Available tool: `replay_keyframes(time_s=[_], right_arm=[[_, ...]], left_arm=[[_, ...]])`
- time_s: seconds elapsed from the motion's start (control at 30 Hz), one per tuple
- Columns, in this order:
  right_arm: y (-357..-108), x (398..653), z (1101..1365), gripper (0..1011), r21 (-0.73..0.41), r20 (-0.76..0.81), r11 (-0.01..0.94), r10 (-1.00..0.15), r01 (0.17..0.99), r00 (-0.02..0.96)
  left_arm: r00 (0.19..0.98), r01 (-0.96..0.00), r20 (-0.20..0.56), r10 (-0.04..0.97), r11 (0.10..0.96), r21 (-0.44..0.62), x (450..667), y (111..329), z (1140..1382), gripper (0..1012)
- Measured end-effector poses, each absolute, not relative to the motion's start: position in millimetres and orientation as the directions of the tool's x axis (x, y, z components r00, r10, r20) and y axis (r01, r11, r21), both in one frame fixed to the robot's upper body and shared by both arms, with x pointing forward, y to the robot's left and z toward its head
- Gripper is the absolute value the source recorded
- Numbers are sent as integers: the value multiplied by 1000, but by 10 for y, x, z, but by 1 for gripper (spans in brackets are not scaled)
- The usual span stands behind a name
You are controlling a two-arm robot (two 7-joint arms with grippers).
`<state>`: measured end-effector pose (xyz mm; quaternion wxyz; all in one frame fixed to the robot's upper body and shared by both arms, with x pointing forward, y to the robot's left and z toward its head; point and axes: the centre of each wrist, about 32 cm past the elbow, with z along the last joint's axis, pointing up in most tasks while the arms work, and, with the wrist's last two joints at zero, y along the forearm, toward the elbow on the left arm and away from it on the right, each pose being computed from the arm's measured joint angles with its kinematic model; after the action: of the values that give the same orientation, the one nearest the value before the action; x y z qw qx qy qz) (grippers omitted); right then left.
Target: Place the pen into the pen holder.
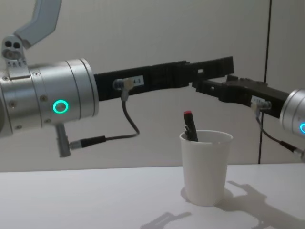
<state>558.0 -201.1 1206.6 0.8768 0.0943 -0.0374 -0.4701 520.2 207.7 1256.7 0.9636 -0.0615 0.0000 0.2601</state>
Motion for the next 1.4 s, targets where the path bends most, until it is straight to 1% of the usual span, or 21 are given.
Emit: replay_keyframes(time_s=[0.23, 0.57, 0.67, 0.83, 0.9, 1.4], right_arm=[[-2052, 5491, 12031, 1002, 189, -22, 522, -844, 832, 535], [-2156, 5223, 11953, 1002, 152, -14, 473, -877, 868, 481], [-2184, 5140, 11936, 1001, 143, -10, 457, -886, 878, 463], [-2226, 5015, 11912, 1002, 126, -4, 435, -898, 891, 439], [-2246, 4953, 11903, 1001, 118, 0, 423, -905, 898, 426], [-2347, 4561, 11885, 1002, 74, 31, 356, -934, 932, 355]], left_arm=[[838, -543, -15, 545, 833, -104, 5184, 2070, 12529, 1001], [755, -652, 38, 655, 755, -72, 5128, 2050, 12412, 1001], [716, -692, 63, 695, 719, -65, 5105, 2042, 12367, 1001], [678, -728, 86, 730, 683, -60, 5081, 2034, 12319, 1001], [646, -755, 105, 756, 654, -57, 5061, 2028, 12283, 1001], [485, -860, 200, 851, 506, -68, 4967, 1997, 12119, 1001]])
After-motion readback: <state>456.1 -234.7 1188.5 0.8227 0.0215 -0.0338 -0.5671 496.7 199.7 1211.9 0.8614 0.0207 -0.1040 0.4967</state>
